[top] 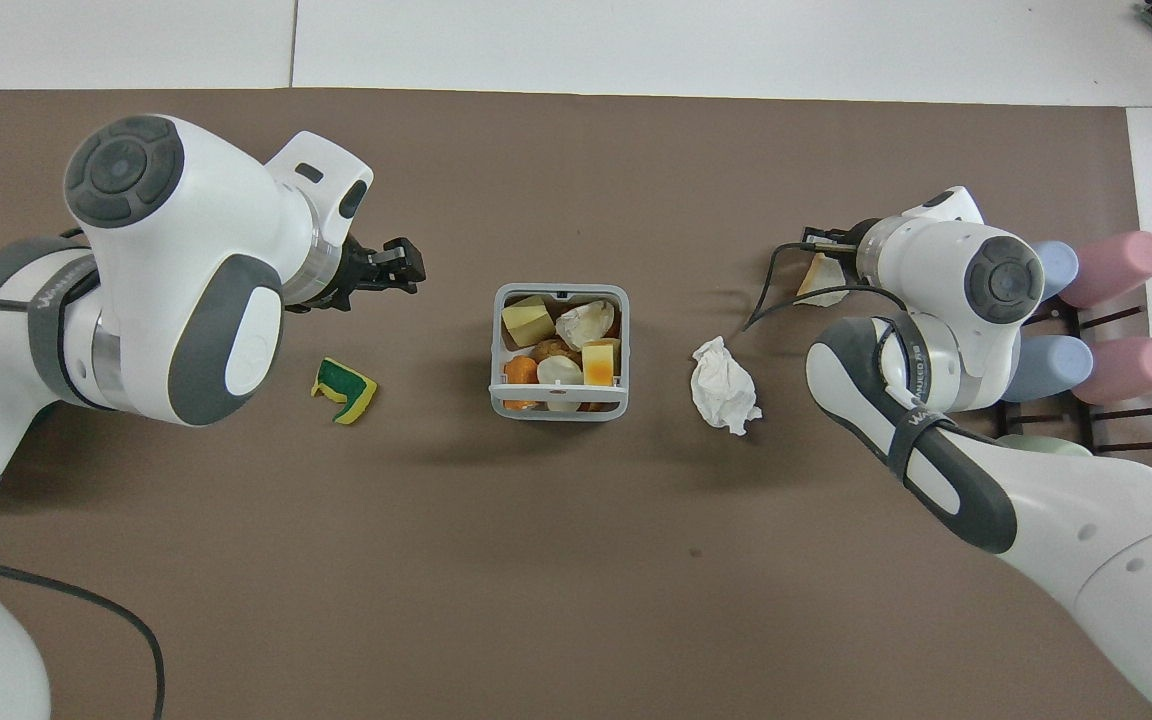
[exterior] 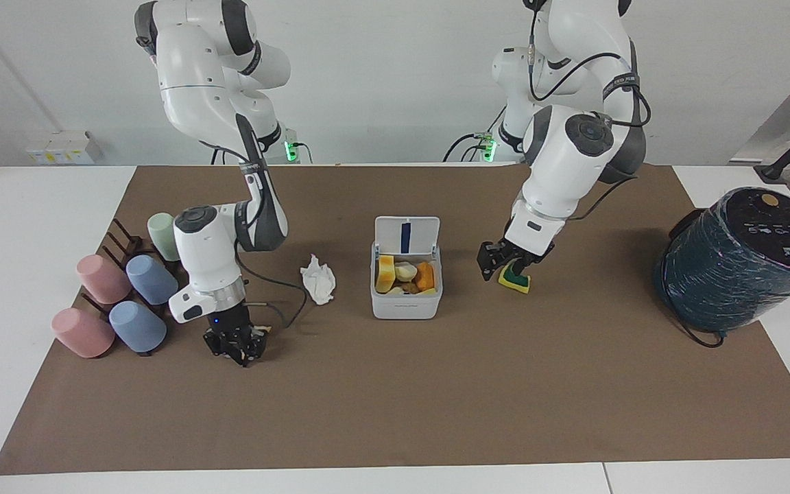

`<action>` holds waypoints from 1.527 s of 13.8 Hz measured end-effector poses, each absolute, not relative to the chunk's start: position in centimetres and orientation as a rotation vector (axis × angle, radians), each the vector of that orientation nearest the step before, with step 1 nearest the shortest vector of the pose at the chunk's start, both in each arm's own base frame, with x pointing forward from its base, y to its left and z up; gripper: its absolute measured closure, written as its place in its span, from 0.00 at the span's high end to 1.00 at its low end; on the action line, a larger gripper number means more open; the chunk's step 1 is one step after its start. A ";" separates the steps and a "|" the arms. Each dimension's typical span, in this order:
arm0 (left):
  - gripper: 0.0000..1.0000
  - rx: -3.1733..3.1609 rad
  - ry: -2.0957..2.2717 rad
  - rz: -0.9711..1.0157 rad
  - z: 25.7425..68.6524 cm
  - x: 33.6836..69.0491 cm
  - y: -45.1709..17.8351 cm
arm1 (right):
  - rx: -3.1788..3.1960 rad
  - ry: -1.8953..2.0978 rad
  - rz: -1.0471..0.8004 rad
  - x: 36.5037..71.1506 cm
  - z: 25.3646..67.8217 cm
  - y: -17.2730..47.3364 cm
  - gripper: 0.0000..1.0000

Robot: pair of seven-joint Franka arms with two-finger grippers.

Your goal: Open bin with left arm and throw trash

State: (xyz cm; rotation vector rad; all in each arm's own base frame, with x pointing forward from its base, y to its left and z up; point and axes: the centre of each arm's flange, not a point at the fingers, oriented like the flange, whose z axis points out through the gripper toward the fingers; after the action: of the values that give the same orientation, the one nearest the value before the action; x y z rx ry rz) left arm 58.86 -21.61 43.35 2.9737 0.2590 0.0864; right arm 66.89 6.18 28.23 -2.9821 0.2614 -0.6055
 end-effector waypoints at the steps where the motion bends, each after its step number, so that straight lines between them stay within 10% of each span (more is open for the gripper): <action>1: 0.99 2.978 0.269 0.085 42.1 57.9 -21.1 | -2.987 0.259 -0.589 66.9 28.9 6.3 0.09; 7: 1.00 3.008 0.275 0.075 37.1 53.6 -14.5 | -2.964 0.446 -0.475 69.1 37.6 8.5 0.09; 16: 1.00 3.003 0.283 0.169 29.8 50.8 -14.1 | -2.833 0.607 -0.467 64.0 41.6 28.1 0.09; 18: 0.96 3.004 0.268 0.169 29.1 50.8 -14.7 | -2.832 0.613 -0.475 62.7 41.9 31.0 0.09; 21: 0.61 3.001 0.239 0.184 29.4 50.8 -15.6 | -2.858 0.555 -0.447 60.4 42.1 34.7 0.09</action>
State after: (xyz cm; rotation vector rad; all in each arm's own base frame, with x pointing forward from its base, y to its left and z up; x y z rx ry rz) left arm 50.80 -15.61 29.39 3.0007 0.2393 0.1840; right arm 60.37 34.75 42.06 -2.8580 0.5552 -0.4471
